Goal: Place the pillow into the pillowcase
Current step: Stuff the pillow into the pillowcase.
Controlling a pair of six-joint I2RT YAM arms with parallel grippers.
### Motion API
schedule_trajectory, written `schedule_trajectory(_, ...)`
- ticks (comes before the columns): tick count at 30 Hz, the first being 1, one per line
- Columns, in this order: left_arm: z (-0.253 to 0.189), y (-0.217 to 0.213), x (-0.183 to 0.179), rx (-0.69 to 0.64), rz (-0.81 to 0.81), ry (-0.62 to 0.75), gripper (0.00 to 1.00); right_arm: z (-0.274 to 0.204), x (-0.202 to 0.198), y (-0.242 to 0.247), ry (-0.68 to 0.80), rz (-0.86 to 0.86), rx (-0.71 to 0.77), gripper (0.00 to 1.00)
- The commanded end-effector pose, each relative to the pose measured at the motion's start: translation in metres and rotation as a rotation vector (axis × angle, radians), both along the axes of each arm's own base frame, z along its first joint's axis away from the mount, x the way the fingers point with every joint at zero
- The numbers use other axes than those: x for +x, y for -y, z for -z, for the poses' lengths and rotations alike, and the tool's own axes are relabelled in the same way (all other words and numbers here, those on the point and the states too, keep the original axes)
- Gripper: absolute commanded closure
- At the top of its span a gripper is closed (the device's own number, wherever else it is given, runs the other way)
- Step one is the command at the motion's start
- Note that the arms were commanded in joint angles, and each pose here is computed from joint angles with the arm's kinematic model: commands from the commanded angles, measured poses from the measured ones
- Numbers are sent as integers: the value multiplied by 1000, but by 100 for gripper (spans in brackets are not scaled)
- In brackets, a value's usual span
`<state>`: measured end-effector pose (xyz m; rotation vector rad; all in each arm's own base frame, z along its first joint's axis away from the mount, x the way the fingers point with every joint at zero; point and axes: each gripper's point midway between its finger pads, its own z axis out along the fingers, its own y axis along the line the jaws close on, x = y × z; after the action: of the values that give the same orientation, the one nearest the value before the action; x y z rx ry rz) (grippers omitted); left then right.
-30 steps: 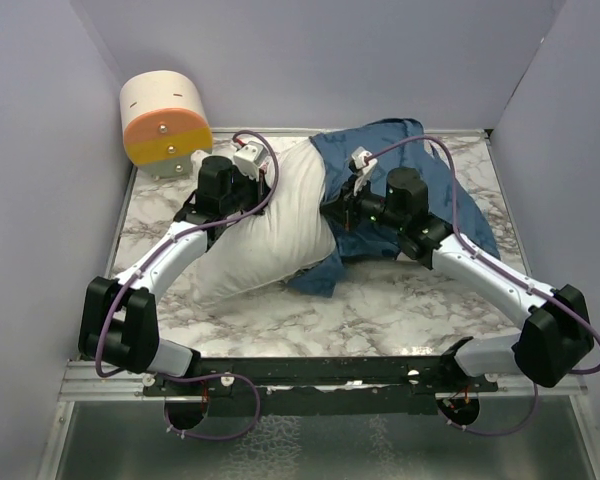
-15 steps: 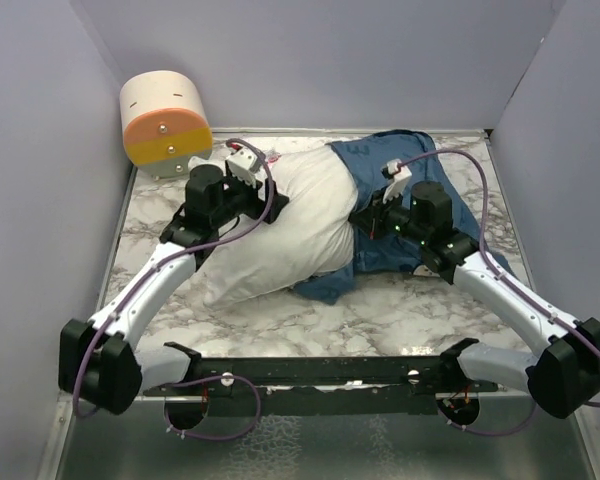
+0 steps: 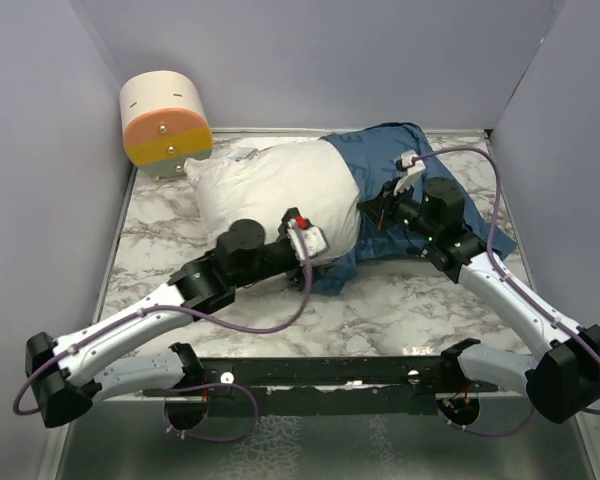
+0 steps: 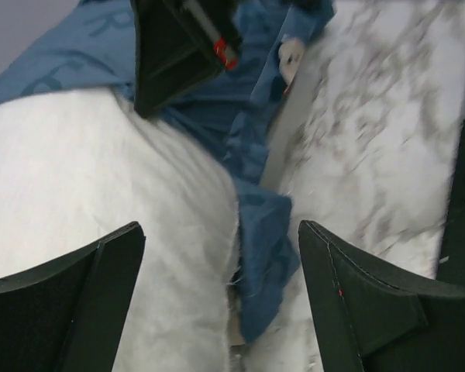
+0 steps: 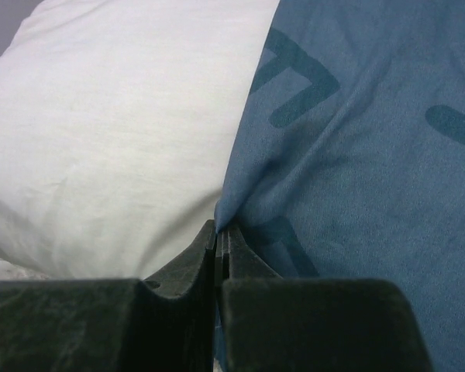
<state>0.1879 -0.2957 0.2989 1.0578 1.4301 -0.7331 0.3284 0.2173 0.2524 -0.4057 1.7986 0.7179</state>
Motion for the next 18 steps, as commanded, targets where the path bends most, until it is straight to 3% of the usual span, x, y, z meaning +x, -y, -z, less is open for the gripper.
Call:
schedule_trajectory(1,61,-10,59,454,-149,320,16,-25,-8,5,101,-9,39,99)
schedule_trajectory(5,73,-10,98,604,-230,431,15,-25,-9,14,98,8,42,99)
schedule_trajectory(10,91,0,127,635,-262,449,18,-22,-9,18,80,2,57,99)
schedule_trajectory(12,99,5,140,623,-267,403,32,-21,-10,17,77,-11,66,99)
schedule_trajectory(13,108,12,143,603,-233,353,47,-22,-11,15,77,-21,75,99)
schedule_trajectory(14,113,18,147,574,-219,297,78,-23,-11,12,72,-37,88,99)
schedule_trajectory(15,119,24,153,541,-220,239,93,-27,-13,7,74,-63,106,99)
schedule_trajectory(18,132,48,159,433,-142,104,99,-46,-21,-16,71,-203,199,99)
